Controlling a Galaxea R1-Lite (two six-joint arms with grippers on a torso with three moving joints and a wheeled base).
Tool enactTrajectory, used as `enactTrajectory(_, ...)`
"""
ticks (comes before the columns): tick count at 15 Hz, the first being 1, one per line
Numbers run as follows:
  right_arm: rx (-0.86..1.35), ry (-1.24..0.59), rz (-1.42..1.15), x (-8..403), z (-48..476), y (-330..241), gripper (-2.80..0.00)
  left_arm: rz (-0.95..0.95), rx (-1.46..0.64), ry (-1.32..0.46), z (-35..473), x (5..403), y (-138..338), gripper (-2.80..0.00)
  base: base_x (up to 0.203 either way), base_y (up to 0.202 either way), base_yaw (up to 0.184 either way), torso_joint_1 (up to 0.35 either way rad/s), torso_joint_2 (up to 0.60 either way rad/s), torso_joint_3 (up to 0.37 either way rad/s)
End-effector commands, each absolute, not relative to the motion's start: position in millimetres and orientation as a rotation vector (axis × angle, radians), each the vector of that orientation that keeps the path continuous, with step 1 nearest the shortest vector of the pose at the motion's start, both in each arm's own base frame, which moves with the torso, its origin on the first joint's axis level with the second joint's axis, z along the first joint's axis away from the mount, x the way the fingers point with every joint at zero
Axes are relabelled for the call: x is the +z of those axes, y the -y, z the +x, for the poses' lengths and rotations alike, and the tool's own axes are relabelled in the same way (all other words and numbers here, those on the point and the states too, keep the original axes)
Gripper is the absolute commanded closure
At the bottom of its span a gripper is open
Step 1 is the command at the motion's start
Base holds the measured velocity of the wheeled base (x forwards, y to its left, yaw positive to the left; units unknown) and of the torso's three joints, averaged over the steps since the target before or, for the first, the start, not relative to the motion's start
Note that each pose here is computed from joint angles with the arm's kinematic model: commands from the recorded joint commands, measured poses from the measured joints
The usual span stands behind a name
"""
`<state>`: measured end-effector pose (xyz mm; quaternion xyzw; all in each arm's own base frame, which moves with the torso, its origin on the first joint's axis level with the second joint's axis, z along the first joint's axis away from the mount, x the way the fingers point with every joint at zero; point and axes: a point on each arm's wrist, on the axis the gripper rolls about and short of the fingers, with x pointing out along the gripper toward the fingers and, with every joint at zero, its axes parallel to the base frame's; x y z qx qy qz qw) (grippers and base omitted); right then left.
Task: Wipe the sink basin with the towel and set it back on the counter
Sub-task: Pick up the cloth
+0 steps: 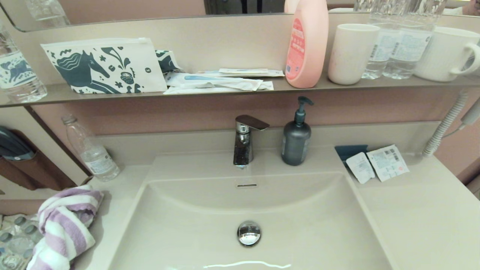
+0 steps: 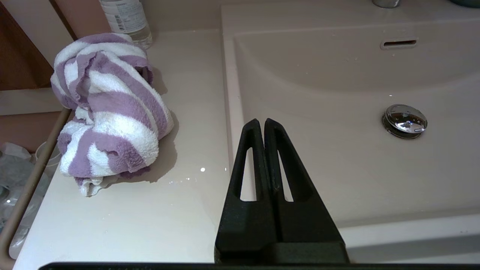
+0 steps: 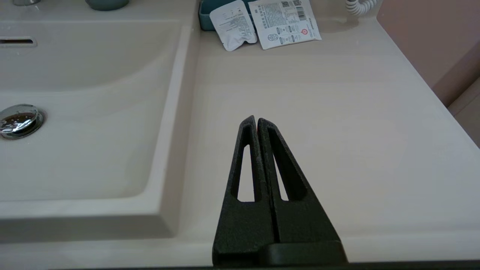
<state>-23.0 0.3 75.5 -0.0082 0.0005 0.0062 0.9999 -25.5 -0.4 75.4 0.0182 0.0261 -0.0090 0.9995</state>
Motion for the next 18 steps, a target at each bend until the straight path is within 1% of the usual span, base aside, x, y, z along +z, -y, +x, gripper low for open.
enactTrajectory(1, 0.012, -0.001, -0.015, 76, -23, 0, 0.0, 0.036, -0.018, -0.054, -25, 75, 0, 0.0, 0.0, 0.0, 0.0, 0.0, 0.0, 0.0)
enactTrajectory(15, 0.012, -0.003, -0.015, 75, -23, 0, 0.0, 0.046, 0.005, -0.058, -26, 75, 0, 0.0, 0.0, 0.0, 0.0, 0.0, 0.0, 0.0)
enactTrajectory(17, 0.012, -0.001, -0.015, 76, -23, 0, 0.0, 0.045, 0.005, -0.068, -25, 82, 0, 0.0, 0.0, 0.0, 0.0, 0.0, 0.0, 0.0)
enactTrajectory(18, 0.012, -0.001, -0.015, 76, -23, 0, 0.0, 0.038, 0.005, -0.085, -22, 92, 0, 0.0, 0.0, 0.0, 0.0, 0.0, 0.0, 0.0)
